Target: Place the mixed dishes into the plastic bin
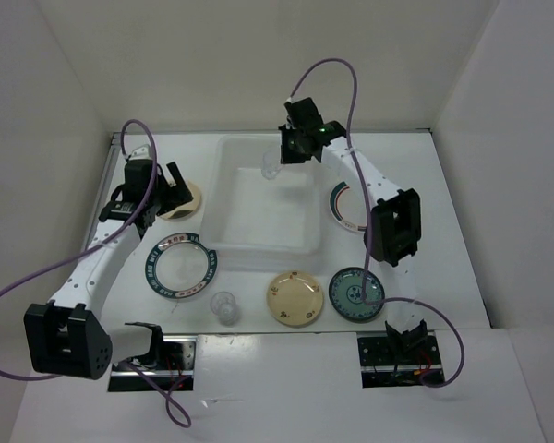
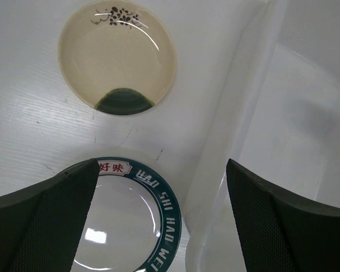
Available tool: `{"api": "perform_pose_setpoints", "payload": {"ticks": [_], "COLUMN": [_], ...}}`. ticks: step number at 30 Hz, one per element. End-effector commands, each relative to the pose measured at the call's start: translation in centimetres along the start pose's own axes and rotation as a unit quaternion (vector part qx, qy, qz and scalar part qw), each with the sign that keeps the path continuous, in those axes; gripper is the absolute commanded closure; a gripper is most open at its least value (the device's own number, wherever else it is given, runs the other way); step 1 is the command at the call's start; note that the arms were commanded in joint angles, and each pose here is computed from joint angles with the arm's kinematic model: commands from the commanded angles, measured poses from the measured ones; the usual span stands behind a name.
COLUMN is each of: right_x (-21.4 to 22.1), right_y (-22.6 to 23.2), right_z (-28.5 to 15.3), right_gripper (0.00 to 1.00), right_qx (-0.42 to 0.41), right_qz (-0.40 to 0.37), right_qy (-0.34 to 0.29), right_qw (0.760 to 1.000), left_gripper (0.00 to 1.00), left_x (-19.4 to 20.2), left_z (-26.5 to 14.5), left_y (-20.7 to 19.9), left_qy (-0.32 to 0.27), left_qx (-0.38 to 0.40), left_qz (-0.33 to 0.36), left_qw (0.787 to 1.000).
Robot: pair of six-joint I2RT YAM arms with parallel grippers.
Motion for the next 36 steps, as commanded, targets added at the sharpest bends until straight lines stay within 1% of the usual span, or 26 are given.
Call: {"api": "perform_pose_setpoints", "payload": {"ticks": [1,4,5,8,13,16,19,20,21,23,24,25,26,27,28,29,30,31,33,34,35,36], "right_x": [0.3,1.0,2.0,2.9,3.7,3.7,3.2,3.4,2.8,1.7,1.3,0.7,-0.6,-0.6,-1.2,-2.5,-2.2,-2.4,-2.5,-2.4,-1.3,-1.5], "right_y": [-1.0,-1.2,-1.4,-1.6,-2.3,-2.4,-2.3,-2.3,-2.2,-1.9,-1.7,-1.6,-1.2,-1.1,-1.0,-0.7,-0.9,-1.0,-1.3,-1.4,-1.7,-1.7], "right_z": [1.7,3.1,4.3,6.1,7.3,7.6,7.3,7.2,6.7,5.4,4.7,4.0,1.8,1.0,-0.2,-2.9,-3.5,-4.6,-7.1,-7.8,-7.8,-9.0], "right_gripper": [1.0,1.0,1.0,1.0,0.99,0.88,0.67,0.65,0.61,0.59,0.55,0.54,0.52,0.49,0.42,0.4,0.37,0.32,0.28,0.28,0.27,0.27], "right_qx": [0.009,0.017,0.02,0.026,0.057,0.062,0.061,0.062,0.061,0.05,0.044,0.038,0.027,0.022,0.02,0.015,0.024,0.03,0.05,0.057,0.065,0.07], "right_qz": [-0.002,-0.002,0.003,0.003,0.0,0.0,0.0,0.0,0.0,0.001,-0.003,-0.003,-0.003,-0.007,-0.007,-0.013,-0.013,-0.012,-0.011,-0.01,-0.01,-0.009], "right_qy": [0.018,0.031,0.051,0.065,0.078,0.076,0.072,0.076,0.067,0.053,0.046,0.038,0.014,0.014,-0.001,-0.035,-0.036,-0.047,-0.072,-0.077,-0.063,-0.078], "right_qw": [1.0,0.999,0.999,0.998,0.995,0.995,0.996,0.995,0.996,0.997,0.998,0.999,1.0,1.0,1.0,0.999,0.999,0.998,0.996,0.995,0.996,0.994], "left_gripper": [0.01,0.01,0.01,0.01,0.01,0.01,0.01,0.01,0.01,0.01,0.01,0.01,0.01,0.01,0.01,0.01,0.01,0.01,0.07,0.11,0.14,0.18], "left_x": [-0.4,0.0,0.0,0.5,0.8,1.0,1.0,1.1,1.0,1.1,1.0,0.9,0.8,0.4,0.3,0.4,0.6,0.9,1.3,1.7,2.0,2.6], "left_z": [-0.9,-0.9,-0.9,-0.8,-0.7,-0.6,-0.6,-0.3,-0.3,-0.1,0.1,-0.1,-0.3,-0.8,-1.0,-1.2,-1.7,-1.8,-2.6,-2.8,-3.3,-3.7], "left_y": [0.0,0.4,0.4,0.7,0.9,1.1,1.1,1.1,1.1,1.1,1.0,1.0,0.8,0.6,0.5,0.4,0.6,0.5,0.6,0.5,0.1,0.2], "left_qy": [-0.02,-0.016,-0.016,-0.005,-0.001,0.002,0.002,0.006,0.002,0.006,0.006,0.009,0.013,0.014,0.021,0.027,0.038,0.051,0.069,0.084,0.11,0.14], "left_qx": [0.013,0.01,0.01,0.007,0.004,0.001,0.001,-0.002,0.001,-0.002,-0.002,-0.004,0.001,0.001,0.003,0.005,0.005,0.014,0.022,0.03,0.062,0.069], "left_qz": [-0.003,0.002,0.002,0.008,0.009,0.01,0.01,0.01,0.01,0.01,0.01,0.017,0.017,0.024,0.029,0.03,0.031,0.031,0.031,0.03,0.038,0.042], "left_qw": [1.0,1.0,1.0,1.0,1.0,1.0,1.0,1.0,1.0,1.0,1.0,1.0,1.0,1.0,0.999,0.999,0.999,0.998,0.997,0.996,0.991,0.987]}}
Point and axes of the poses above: each gripper's point midway between its finger pads, its own z axis out along the fingers, its own y axis along the line the jaws close on, x = y × z, the point moved 9 cm from there along -z, back along the fingers, and after that the axes turned 11 degrees about -z, right-handed, at the moved point
